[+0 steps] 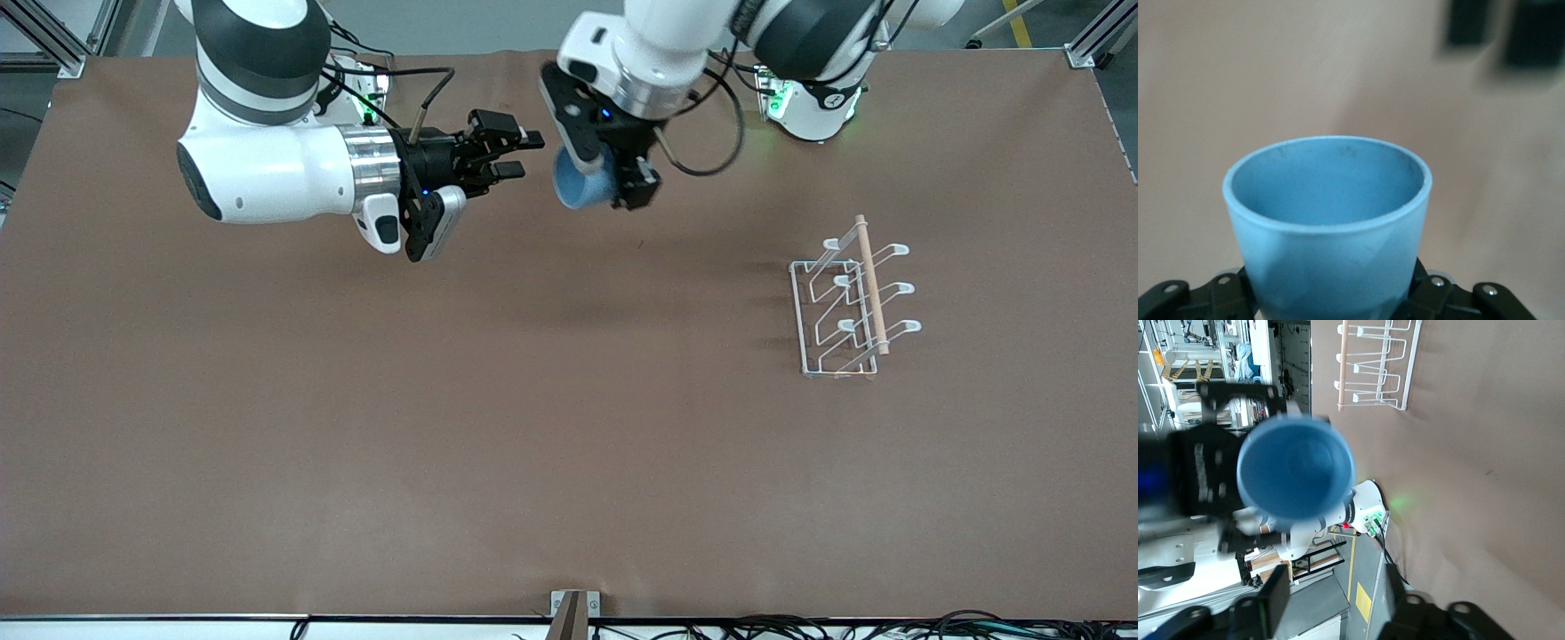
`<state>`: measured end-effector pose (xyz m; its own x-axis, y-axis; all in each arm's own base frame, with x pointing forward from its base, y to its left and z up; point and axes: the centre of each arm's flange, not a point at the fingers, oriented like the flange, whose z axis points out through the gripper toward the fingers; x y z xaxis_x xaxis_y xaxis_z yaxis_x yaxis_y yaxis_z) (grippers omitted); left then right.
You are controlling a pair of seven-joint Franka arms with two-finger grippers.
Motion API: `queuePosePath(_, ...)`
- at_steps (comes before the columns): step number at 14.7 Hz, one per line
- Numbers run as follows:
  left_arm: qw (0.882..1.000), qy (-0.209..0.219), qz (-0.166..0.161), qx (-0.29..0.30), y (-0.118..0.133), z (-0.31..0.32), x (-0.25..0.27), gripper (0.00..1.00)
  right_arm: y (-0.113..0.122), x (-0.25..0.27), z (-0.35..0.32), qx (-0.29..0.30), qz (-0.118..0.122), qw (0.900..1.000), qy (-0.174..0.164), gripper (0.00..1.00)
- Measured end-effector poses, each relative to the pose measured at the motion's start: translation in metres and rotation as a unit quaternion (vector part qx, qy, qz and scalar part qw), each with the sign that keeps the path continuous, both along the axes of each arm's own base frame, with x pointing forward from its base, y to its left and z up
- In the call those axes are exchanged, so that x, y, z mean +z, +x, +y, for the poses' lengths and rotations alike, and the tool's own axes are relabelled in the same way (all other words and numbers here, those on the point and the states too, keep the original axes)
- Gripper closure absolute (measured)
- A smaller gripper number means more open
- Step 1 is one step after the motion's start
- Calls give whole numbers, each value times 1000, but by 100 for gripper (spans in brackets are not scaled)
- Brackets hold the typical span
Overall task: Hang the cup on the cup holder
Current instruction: 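Carry the cup with the left gripper while the right gripper withdraws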
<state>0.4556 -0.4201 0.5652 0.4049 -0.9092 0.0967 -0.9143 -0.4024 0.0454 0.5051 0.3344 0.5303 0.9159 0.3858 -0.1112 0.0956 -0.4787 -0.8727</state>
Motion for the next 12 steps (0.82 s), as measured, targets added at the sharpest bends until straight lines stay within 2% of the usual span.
queuePosePath(1,1000,27,-3,11,12,18,-4,23,7,-3,-13,-5,-8,1000,-18,16)
queuePosePath(3,996,86,-11,24,35,56,-11,23,26,-19,-55,-11,-44,994,-100,0)
queuePosePath(6,981,191,-23,-1,66,108,-26,23,56,-43,-129,-35,-93,971,-219,0)
queuePosePath(8,961,272,-26,-46,84,133,-47,23,71,-50,-175,-49,-120,950,-283,0)
queuePosePath(10,929,356,-18,-95,101,153,-71,23,82,-48,-223,-57,-144,926,-344,0)
queuePosePath(12,897,418,2,-141,119,171,-99,23,93,-26,-265,-68,-176,899,-395,0)
